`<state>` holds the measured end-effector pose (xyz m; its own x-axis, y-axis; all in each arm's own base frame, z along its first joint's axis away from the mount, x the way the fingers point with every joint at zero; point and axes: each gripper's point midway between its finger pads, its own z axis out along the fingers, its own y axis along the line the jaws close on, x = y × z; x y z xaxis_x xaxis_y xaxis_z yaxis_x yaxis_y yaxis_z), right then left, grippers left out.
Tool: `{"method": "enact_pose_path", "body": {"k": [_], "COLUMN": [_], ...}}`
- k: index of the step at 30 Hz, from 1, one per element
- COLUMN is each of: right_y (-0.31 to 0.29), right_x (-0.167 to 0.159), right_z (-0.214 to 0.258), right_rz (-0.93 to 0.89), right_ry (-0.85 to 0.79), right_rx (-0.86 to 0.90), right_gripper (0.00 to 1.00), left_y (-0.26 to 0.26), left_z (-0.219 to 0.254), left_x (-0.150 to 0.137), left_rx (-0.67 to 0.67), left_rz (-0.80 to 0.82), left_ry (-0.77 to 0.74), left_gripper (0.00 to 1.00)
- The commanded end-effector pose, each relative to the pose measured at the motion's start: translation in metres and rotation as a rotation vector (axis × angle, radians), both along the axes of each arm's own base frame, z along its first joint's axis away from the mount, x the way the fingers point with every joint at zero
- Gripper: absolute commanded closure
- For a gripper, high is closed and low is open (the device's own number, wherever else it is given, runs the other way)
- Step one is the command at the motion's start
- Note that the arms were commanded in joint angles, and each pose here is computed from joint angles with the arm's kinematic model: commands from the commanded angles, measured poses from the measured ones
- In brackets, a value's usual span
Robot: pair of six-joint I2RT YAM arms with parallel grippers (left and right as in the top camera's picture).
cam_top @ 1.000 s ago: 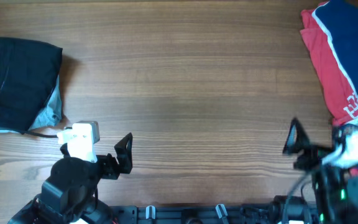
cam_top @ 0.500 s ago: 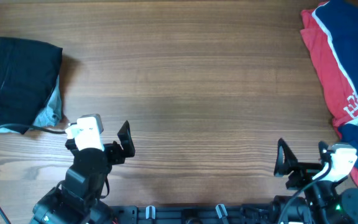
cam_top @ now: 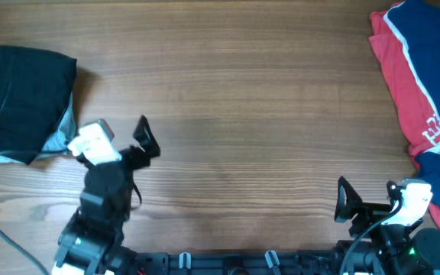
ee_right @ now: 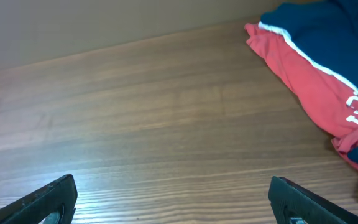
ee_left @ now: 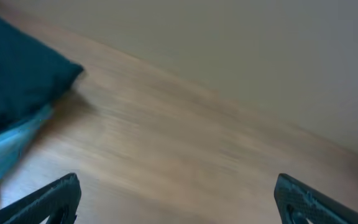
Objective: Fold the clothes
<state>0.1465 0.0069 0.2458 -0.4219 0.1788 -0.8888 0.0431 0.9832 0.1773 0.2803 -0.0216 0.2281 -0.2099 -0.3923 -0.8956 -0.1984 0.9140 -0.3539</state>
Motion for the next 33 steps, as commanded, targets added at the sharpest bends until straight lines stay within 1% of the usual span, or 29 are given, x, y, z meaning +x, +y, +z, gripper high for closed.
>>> {"method": "enact_pose_path", "body": {"k": [1, 4, 6, 8, 10, 16, 20, 24, 27, 33], "right_y": [0.002, 0.002, 0.002, 0.002, 0.002, 0.002, 0.002, 0.002, 0.002, 0.002], "right_x": [-0.001, -0.001, -0.001, -0.002, -0.002, -0.002, -0.002, -0.002, -0.001, -0.002], "right_z": [0.002, 0.002, 0.002, 0.002, 0.002, 0.002, 0.002, 0.002, 0.002, 0.003], "right_rz": [0.015, 0.015, 0.014, 0.014, 0.015, 0.014, 0.014, 0.014, 0.015, 0.014], "right_ry": [-0.015, -0.015, -0.015, -0.016, -0.016, -0.016, -0.016, -0.016, -0.016, -0.020], "right_rx": [-0.012, -0.012, -0.013, -0.013, -0.013, -0.012, -0.013, -0.013, -0.013, -0.013], "right_gripper": [0.00, 0.00, 0.00, 0.00, 0.00, 0.00, 0.00, 0.00, 0.00, 0.00], "left_y": [0.030, 0.047, 0.056, 0.067, 0.068, 0.043, 0.027, 0.024, 0.027, 0.026], "left_z": [-0.011, -0.016, -0.022, -0.030, -0.028, 0.005, 0.019, 0.022, 0.012, -0.034], "left_x": [0.022, 0.033, 0.031, 0.021, 0.012, -0.022, -0.043, -0.055, -0.058, -0.073], "left_rx": [0.058, -0.002, -0.038, -0.066, -0.067, 0.021, 0.040, 0.041, 0.040, 0.015], "left_rz": [0.056, 0.032, 0.018, 0.033, 0.040, -0.050, -0.110, -0.117, -0.103, -0.106], "left_ry": [0.033, 0.039, 0.061, 0.099, 0.100, -0.002, -0.070, -0.089, -0.049, 0.149], "left_gripper": [0.00, 0.00, 0.00, 0.01, 0.01, 0.01, 0.00, 0.00, 0.00, 0.00]}}
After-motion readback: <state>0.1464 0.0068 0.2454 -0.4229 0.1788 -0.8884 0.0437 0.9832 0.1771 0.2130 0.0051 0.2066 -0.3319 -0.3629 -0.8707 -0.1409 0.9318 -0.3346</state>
